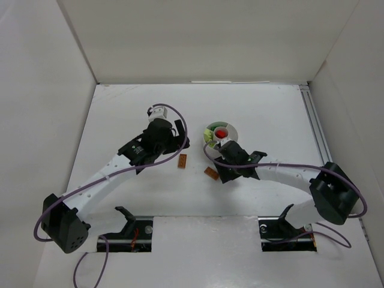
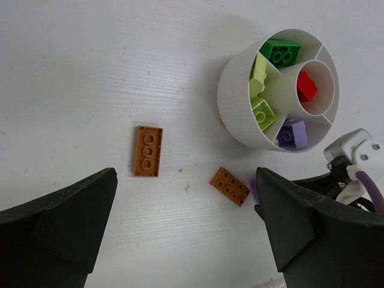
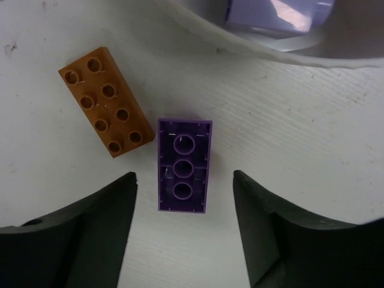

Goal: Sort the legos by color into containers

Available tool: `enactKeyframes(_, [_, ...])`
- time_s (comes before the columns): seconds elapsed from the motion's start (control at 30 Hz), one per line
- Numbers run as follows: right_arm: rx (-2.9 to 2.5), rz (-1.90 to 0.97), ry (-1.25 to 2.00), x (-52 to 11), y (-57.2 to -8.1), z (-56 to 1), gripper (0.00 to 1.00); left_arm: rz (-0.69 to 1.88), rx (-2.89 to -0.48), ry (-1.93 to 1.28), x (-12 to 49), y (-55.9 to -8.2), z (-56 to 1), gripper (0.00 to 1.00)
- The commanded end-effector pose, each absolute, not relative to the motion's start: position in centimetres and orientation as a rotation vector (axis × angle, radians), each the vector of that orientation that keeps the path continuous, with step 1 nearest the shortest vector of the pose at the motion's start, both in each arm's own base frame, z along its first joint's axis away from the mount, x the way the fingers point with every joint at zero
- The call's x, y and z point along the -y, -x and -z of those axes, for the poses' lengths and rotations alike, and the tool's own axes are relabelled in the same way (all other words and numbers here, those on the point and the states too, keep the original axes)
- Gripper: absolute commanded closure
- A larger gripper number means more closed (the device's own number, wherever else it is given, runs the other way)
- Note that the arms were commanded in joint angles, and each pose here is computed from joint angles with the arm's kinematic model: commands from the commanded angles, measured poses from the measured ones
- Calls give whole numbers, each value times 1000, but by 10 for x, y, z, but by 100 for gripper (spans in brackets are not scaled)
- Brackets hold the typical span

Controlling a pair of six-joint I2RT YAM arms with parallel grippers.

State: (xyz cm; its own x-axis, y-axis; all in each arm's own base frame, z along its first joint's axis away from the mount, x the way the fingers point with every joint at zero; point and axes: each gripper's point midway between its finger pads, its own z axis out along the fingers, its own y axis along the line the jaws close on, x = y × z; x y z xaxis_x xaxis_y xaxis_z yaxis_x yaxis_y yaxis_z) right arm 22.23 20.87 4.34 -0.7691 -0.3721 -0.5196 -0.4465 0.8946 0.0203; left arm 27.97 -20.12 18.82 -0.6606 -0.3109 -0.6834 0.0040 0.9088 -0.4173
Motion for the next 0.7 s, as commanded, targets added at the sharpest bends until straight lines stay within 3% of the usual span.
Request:
enactKeyframes(0.0, [-2490, -228, 559, -221, -230, -44, 33, 529, -2199, 245, 195, -276, -202, 0])
enactKeyframes(0.03, [-2490, -228, 559, -221, -230, -44, 37, 529, -2199, 245, 195, -276, -202, 0])
enactKeyframes(0.07, [-2490, -228, 559, -221, -230, -42, 50, 529, -2199, 245, 194, -274, -201, 0])
enactKeyframes(0.13, [-2487, -218, 554, -220, -231, -42, 59, 529, -2199, 245, 194, -274, -201, 0])
enactKeyframes(0.17, [-2472, -225, 561, -218, -230, -46, 69, 529, -2199, 245, 194, -274, -201, 0])
enactKeyframes(0.23, [-2455, -250, 558, -220, -230, -53, 75, 529, -2199, 245, 194, -274, -201, 0])
enactKeyframes(0.33, [-2405, -263, 588, -218, -229, -78, 81, 529, -2199, 245, 194, -274, -201, 0])
enactKeyframes(0.67, [-2156, -142, 436, -181, -268, -185, 85, 517, -2169, 207, 194, -278, -208, 0])
